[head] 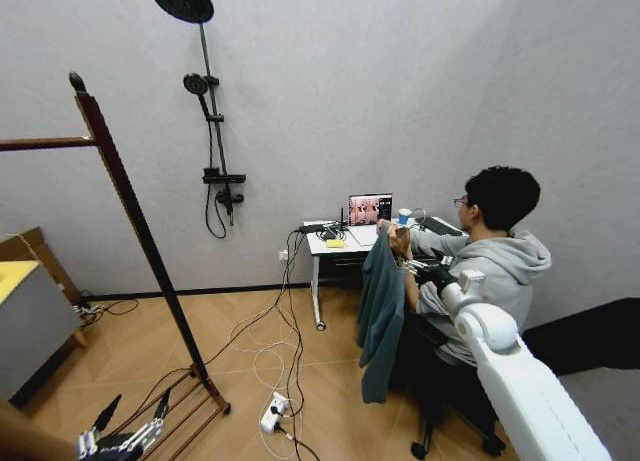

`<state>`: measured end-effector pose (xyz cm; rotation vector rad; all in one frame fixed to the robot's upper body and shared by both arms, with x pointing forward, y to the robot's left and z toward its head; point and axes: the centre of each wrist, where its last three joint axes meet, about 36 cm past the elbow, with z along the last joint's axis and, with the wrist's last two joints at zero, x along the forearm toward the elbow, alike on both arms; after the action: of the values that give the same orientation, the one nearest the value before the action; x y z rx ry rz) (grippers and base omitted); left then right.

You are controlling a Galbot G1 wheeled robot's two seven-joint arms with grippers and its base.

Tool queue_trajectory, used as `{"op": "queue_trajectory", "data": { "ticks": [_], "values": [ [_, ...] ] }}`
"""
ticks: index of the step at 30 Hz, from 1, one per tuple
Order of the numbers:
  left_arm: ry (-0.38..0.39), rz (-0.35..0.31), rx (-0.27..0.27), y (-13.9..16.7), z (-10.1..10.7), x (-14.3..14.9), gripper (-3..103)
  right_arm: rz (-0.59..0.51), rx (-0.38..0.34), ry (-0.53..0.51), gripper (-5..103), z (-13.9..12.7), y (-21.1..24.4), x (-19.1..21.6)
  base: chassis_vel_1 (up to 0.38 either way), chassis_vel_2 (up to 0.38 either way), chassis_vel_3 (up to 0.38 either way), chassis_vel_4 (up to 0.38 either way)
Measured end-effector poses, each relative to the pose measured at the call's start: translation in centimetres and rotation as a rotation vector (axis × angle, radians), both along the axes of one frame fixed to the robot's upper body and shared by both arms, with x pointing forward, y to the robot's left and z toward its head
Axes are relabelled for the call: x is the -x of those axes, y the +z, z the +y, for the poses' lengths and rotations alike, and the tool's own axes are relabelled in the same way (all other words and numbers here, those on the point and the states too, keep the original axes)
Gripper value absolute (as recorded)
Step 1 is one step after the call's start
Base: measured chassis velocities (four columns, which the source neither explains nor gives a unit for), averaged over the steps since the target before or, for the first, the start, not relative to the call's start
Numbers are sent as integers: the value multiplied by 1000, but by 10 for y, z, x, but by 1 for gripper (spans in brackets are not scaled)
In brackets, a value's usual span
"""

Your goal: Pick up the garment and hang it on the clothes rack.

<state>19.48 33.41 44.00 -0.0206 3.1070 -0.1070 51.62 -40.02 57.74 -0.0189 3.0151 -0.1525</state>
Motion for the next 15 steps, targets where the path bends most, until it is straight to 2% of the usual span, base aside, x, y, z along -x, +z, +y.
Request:
{"op": "queue_trajectory", "data": {
  "ticks": [1,3,5,6,8,9,11,12,13,14,15],
  "values": [
    [0,0,0,0,0,0,100,-2,-1,6,89,-2,1,-5,0,0,0,0],
    [0,0,0,0,0,0,100,-2,0,11,89,-4,1,-8,0,0,0,0],
    [0,0,0,0,0,0,100,-1,4,40,79,-7,0,-16,0,0,0,0],
    [0,0,0,0,0,0,100,-1,4,40,79,-7,0,-16,0,0,0,0],
    [0,0,0,0,0,0,100,3,-3,61,68,-7,0,-22,0,0,0,0],
    [0,0,0,0,0,0,100,3,-3,61,68,-7,0,-22,0,0,0,0],
    [0,0,0,0,0,0,100,6,-11,65,57,-8,1,-28,0,0,0,0],
    [0,0,0,0,0,0,100,6,-11,65,57,-8,1,-28,0,0,0,0],
    [0,0,0,0,0,0,100,7,-13,63,51,-10,0,-30,0,0,0,0],
    [0,0,0,0,0,0,100,5,-12,60,40,-12,1,-32,0,0,0,0],
    [0,0,0,0,0,0,100,5,-12,60,40,-12,1,-32,0,0,0,0]
  ]
}}
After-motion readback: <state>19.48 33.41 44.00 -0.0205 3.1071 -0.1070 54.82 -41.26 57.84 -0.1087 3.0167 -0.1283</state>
